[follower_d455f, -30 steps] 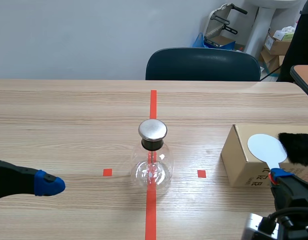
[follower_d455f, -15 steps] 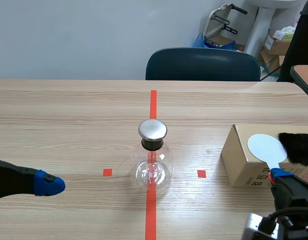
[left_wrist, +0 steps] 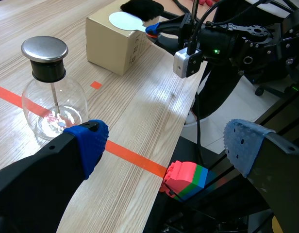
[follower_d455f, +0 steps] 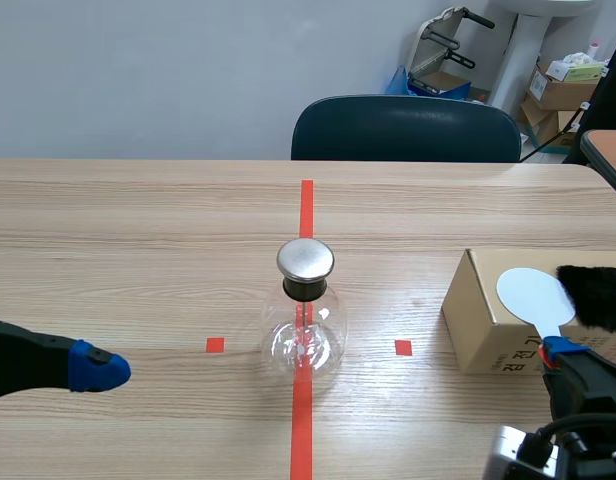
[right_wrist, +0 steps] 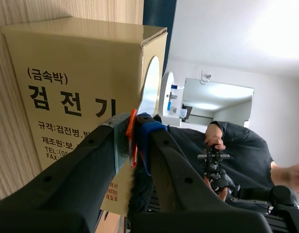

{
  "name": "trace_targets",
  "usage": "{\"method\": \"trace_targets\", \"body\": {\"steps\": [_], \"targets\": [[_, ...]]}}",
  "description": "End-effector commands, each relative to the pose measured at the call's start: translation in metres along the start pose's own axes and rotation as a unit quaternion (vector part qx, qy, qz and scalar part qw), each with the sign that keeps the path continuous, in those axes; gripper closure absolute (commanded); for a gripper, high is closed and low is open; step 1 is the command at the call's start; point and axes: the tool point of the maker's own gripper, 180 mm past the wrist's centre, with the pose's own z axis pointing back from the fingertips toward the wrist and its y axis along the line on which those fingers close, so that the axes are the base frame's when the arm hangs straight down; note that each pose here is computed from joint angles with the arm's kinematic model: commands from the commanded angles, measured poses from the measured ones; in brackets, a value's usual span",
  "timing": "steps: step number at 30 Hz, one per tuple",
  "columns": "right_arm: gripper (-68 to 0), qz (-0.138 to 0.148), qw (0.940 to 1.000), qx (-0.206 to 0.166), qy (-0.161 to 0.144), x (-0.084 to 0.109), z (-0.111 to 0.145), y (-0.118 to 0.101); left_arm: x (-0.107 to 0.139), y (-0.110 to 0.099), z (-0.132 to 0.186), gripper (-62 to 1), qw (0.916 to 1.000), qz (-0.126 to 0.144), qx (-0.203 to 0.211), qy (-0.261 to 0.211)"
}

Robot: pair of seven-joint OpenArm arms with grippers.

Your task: Do the electroscope experiment

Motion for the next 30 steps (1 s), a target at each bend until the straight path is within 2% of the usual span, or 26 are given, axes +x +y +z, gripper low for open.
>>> {"method": "trace_targets", "body": {"steps": [1,9,15,19,25,27,30], "targets": [[-1.1,0.01,0.9998,-0.015,0.002,-0.006,-0.005,-0.01,0.008,-0.001,-0.002,-51.4,0.9998,0.001,-0.002,-0.018],[-1.1,0.004,0.9998,-0.016,0.006,-0.008,-0.005,-0.01,0.009,0.004,-0.002,-51.4,0.9997,-0.006,0.014,-0.019],[-1.1,-0.001,0.9998,-0.017,0.009,-0.009,-0.005,-0.01,0.009,0.011,-0.001,-50.1,0.9989,-0.028,0.033,-0.017],[-1.1,-0.006,0.9989,-0.043,0.021,-0.013,-0.004,-0.02,0.008,0.014,-0.001,-49.9,0.998,-0.045,0.042,-0.015],[-1.1,-0.009,0.9958,-0.087,0.028,-0.013,-0.012,-0.05,0.008,0.021,-0.001,-43.6,0.9958,-0.066,0.062,-0.013],[-1.1,-0.015,0.9933,-0.11,0.032,-0.009,-0.017,-0.066,0.011,0.025,0.0,-39.5,0.9944,-0.069,0.077,-0.022],[-1.1,-0.017,0.9905,-0.133,0.03,0.001,-0.025,-0.081,0.007,0.027,-0.001,-30.9,0.9904,-0.093,0.1,-0.021]]}}
